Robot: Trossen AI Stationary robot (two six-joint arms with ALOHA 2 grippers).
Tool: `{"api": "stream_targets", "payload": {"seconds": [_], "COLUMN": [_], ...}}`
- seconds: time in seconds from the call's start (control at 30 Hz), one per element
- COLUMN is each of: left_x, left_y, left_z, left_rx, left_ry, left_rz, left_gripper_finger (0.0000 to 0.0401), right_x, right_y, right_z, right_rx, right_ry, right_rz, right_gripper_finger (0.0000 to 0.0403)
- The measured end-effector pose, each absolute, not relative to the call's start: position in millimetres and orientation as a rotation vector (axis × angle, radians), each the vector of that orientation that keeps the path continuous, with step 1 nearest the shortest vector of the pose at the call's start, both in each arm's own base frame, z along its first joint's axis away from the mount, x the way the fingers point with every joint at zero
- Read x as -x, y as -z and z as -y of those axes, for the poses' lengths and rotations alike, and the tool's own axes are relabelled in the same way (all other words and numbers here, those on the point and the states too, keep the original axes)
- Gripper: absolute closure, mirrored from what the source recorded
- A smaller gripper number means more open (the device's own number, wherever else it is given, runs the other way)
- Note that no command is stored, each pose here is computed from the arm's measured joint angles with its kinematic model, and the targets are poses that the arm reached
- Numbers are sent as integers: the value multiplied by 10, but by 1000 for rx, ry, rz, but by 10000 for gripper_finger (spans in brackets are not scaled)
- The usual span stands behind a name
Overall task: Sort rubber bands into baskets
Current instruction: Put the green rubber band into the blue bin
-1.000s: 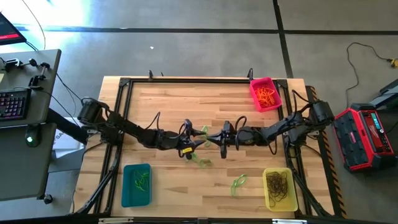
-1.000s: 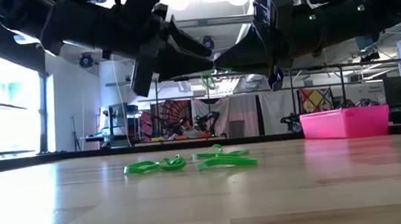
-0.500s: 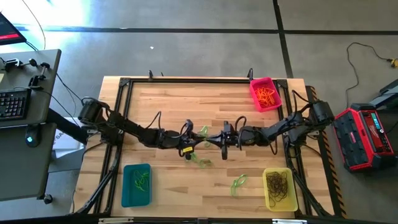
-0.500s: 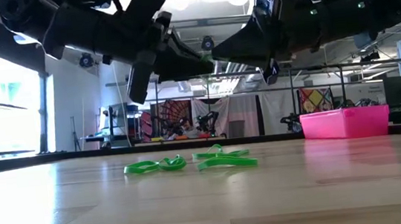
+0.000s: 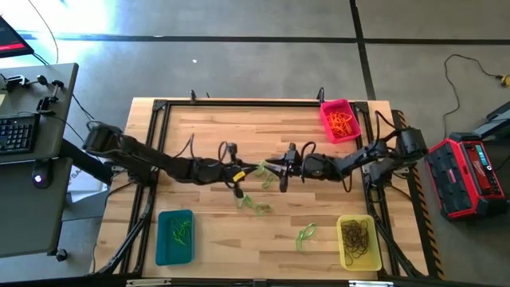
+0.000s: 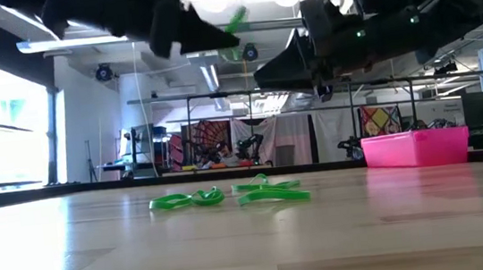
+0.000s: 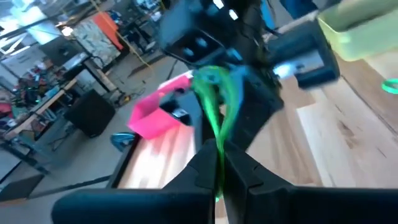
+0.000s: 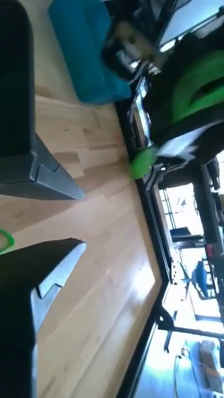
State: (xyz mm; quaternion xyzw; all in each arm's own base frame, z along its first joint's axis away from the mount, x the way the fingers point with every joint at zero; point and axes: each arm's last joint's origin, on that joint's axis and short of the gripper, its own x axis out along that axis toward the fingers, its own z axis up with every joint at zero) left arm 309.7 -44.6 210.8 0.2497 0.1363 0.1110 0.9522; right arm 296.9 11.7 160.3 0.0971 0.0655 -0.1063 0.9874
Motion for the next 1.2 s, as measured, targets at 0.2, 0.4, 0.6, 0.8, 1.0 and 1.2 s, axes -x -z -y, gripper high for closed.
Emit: {"api": "stream_targets", "payload": {"seconds": [0.2, 0.4, 0.6, 0.8, 1.0, 1.2], "left_x": [-2842, -2434, -2028, -1760, -1563, -1420], "left_y": [-2402, -2549, -2526, -2423, -2272, -2158], "left_z": [529, 734, 993, 1236, 1382, 1500], "left_rx": [-499, -389, -172, 24, 106, 162], "left_ry": [-220, -86, 97, 177, 150, 174], "left_rz": [-281, -382, -544, -708, -881, -1041], "left_gripper_finger": [400, 401, 401, 401, 401, 401], "right_x": [-2969, -2962, -2946, -2939, -2934, -2934], "right_y": [-1601, -1560, -1496, -1470, -1456, -1456], "right_z": [-93, -93, -95, -95, -95, -95], "right_rx": [-174, -142, -137, -153, -171, -219], "right_ry": [220, 222, 227, 232, 236, 242], "right_rz": [-136, -181, -249, -273, -287, -281], "right_gripper_finger": [299, 299, 299, 299, 299, 299]}}
